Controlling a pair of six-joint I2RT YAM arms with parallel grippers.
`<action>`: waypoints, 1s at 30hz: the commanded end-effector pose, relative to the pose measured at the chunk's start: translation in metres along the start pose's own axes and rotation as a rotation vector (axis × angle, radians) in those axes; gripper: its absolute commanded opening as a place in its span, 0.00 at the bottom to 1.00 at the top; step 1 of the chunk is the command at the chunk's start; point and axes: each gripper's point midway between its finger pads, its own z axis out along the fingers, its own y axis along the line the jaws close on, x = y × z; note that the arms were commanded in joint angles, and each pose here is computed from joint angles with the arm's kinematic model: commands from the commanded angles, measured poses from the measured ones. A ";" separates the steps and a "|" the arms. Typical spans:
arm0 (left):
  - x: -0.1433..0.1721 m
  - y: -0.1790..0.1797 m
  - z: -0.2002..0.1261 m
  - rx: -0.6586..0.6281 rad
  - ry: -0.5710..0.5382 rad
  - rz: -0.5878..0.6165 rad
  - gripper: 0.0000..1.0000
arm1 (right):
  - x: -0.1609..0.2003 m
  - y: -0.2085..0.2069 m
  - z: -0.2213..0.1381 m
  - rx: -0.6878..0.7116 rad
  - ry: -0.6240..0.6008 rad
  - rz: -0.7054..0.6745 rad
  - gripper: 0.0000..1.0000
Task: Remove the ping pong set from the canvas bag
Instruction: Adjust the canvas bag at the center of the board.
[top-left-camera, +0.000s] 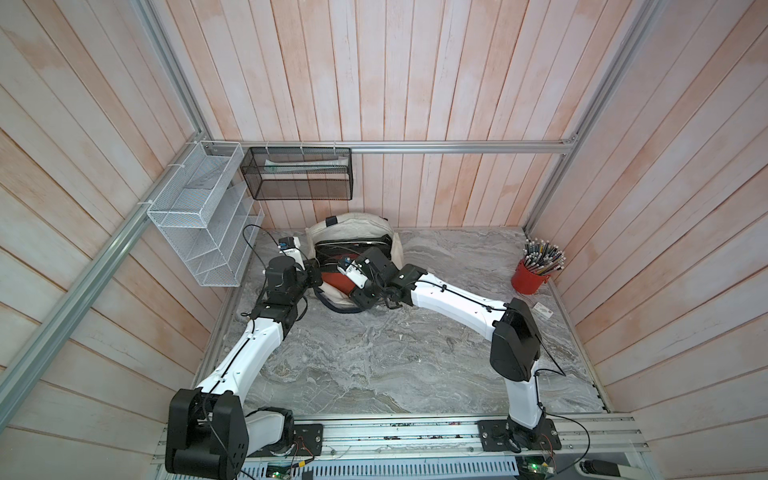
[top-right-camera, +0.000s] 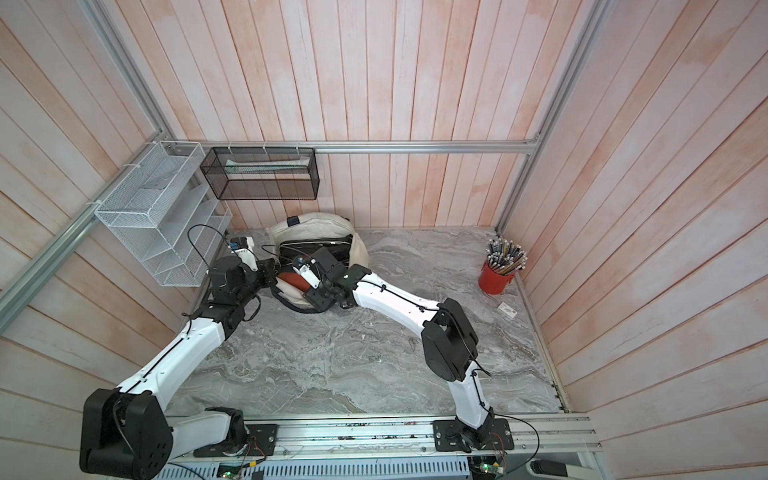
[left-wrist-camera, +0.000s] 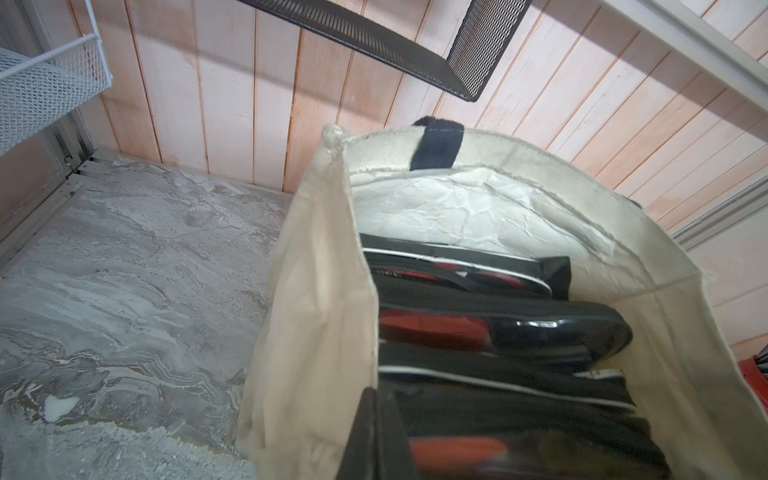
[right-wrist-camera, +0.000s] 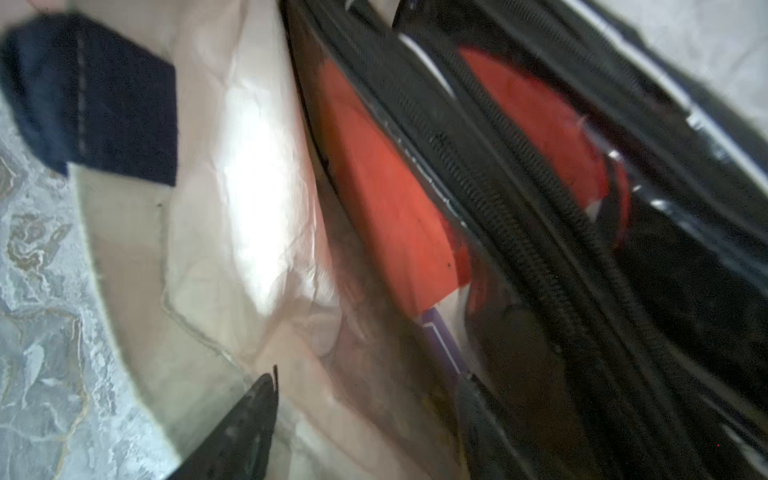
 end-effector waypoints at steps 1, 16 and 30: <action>0.021 0.011 0.009 -0.033 0.055 -0.010 0.00 | 0.004 -0.013 -0.009 0.068 -0.023 0.064 0.70; 0.025 0.015 0.016 -0.041 0.054 -0.021 0.00 | -0.077 -0.049 -0.060 0.181 -0.256 -0.045 0.71; 0.021 0.016 0.016 -0.049 0.042 -0.021 0.00 | -0.055 -0.011 -0.019 0.062 -0.161 -0.207 0.68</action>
